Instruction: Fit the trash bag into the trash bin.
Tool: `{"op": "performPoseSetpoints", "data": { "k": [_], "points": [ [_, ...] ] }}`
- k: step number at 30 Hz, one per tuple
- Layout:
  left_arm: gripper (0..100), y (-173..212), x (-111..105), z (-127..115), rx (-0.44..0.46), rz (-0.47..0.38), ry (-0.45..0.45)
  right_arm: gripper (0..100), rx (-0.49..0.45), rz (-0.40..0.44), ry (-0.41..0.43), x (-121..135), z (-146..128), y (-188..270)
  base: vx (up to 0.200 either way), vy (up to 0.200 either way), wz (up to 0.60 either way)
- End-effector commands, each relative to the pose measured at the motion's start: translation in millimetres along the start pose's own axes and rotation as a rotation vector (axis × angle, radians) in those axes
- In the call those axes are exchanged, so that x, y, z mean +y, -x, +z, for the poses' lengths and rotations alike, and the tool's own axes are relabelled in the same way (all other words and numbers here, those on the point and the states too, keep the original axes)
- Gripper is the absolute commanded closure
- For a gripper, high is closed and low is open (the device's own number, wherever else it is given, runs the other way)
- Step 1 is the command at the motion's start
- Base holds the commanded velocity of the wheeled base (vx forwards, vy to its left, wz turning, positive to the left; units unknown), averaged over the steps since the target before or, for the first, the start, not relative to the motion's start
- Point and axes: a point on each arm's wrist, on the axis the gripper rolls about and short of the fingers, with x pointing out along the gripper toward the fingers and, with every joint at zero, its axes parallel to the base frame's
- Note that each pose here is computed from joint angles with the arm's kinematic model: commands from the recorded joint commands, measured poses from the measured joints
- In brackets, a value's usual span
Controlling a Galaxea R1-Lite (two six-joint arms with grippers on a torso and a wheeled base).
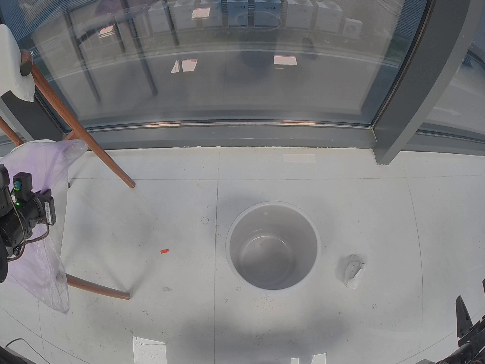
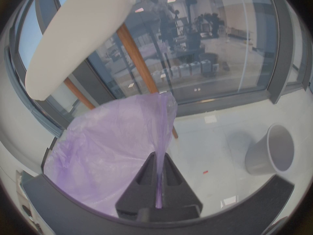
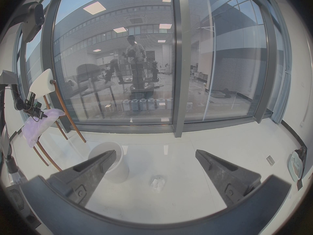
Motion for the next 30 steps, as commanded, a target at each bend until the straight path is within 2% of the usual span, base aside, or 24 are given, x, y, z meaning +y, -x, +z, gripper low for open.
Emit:
{"op": "performPoseSetpoints", "data": {
  "k": [1,5,9,11,12,14,15,17,18,19,23,26,30],
  "points": [
    [100,55,-4,35,-0.173,-0.132,0.106,0,0.005,0.000,-0.001,0,-5,0,0.000,0.000,0.00],
    [100,81,-20,31,-0.131,-0.300,0.171,0,0.005,0.000,-0.001,0,-5,0,0.000,0.000,0.00],
    [100,91,-38,35,-0.096,-0.497,0.283,0,0.005,0.000,-0.001,0,-5,0,0.000,0.000,0.00],
    [100,96,-47,49,-0.130,-0.598,0.360,0,0.005,0.000,-0.001,0,-5,0,0.000,0.000,0.00],
    [100,97,-48,51,-0.135,-0.612,0.371,0,0.005,0.000,-0.002,0,-5,0,0.000,0.000,0.00],
    [100,104,-60,69,-0.165,-0.733,0.466,0,0.005,0.000,-0.002,0,-5,0,0.000,0.000,0.00],
    [100,104,-66,74,-0.154,-0.773,0.499,0,0.005,0.000,-0.002,0,-5,0,0.000,0.000,0.00],
    [100,97,-74,76,-0.113,-0.799,0.532,0,0.005,0.000,-0.002,0,-5,0,0.000,0.000,0.00],
    [100,97,-74,76,-0.113,-0.799,0.532,0,0.005,0.000,-0.002,0,-5,0,0.000,0.000,0.00],
    [100,88,-87,77,-0.068,-0.850,0.526,0,0.005,0.000,-0.002,0,-5,0,0.000,0.000,0.00],
    [100,87,-110,86,-0.039,-0.973,0.502,0,0.005,0.000,-0.002,0,-5,0,0.000,0.000,0.00],
    [100,87,-140,93,-0.001,-1.087,0.471,0,0.005,0.000,-0.002,0,-5,0,0.000,0.000,0.00],
    [100,83,-179,88,0.072,-1.172,0.425,0,0.005,0.000,-0.004,0,-5,0,0.000,0.000,0.00]
  ]
}}
